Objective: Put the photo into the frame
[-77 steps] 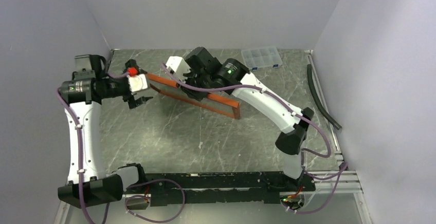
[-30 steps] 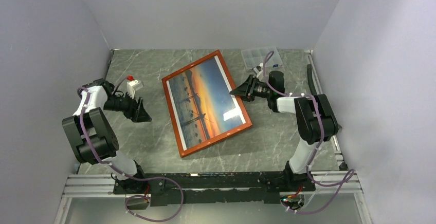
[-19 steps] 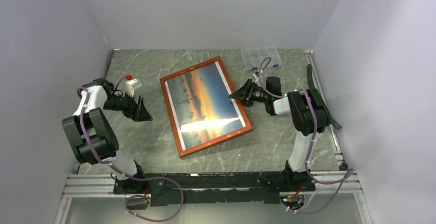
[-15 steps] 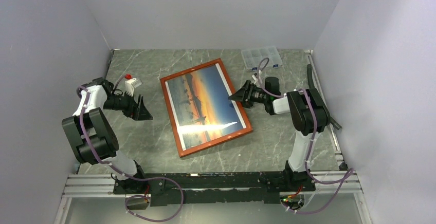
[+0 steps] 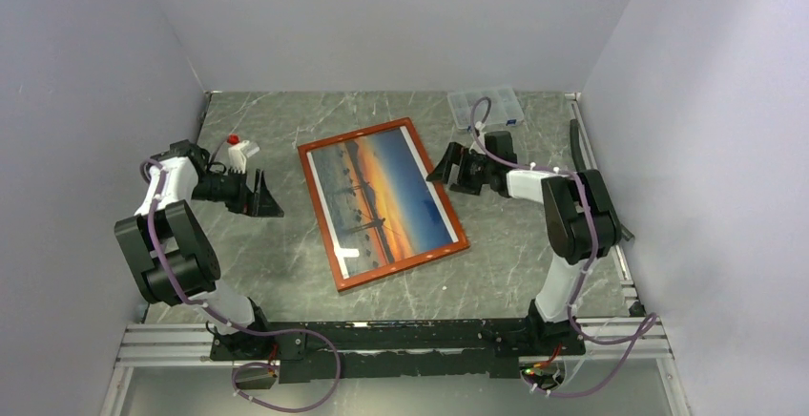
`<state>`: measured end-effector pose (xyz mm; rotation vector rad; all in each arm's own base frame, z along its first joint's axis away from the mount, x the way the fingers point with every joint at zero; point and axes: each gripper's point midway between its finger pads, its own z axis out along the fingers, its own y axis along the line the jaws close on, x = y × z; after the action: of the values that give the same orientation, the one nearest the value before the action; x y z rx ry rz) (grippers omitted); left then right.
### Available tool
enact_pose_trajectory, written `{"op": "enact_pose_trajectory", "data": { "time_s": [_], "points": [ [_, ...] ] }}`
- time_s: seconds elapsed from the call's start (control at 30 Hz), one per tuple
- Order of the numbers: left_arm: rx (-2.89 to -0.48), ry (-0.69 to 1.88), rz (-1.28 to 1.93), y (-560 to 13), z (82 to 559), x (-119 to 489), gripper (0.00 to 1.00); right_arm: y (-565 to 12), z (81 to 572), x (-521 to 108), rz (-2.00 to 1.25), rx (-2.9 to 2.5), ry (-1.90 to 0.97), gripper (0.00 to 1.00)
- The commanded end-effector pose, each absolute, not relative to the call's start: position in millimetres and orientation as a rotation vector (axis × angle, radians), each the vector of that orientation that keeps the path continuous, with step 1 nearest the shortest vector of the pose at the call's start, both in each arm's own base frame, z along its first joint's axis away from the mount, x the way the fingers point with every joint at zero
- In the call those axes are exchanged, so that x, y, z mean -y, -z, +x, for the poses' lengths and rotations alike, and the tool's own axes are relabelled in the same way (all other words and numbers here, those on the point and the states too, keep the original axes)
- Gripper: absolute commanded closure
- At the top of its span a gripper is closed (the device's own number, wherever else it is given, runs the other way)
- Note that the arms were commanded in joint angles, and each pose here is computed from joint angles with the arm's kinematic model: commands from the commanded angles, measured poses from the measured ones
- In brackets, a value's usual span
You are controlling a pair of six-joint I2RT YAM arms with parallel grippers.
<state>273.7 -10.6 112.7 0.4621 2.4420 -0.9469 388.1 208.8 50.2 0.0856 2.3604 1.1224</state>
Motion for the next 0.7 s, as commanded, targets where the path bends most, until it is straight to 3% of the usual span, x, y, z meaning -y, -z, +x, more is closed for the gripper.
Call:
{"op": "enact_pose_trajectory", "data": {
  "time_s": [0.0, 0.2, 0.33, 0.67],
  "points": [
    [-2.441, 0.85, 0.35, -129, 302, 1, 0.06, -55, 400, -140, 0.126, -2.46, -0.442, 0.0],
    [-2.36, 0.67, 0.311, -140, 329, 2, 0.06, -120, 397, -89, 0.239, -2.224, -0.154, 0.0],
    [-2.323, 0.544, 0.294, -125, 349, 9, 0.06, -166, 381, -37, 0.489, -1.917, -0.003, 0.0],
    [-1.971, 0.488, 0.337, -93, 375, 25, 0.06, -140, 365, 10, 0.309, -1.715, 0.309, 0.0]
  ]
}}
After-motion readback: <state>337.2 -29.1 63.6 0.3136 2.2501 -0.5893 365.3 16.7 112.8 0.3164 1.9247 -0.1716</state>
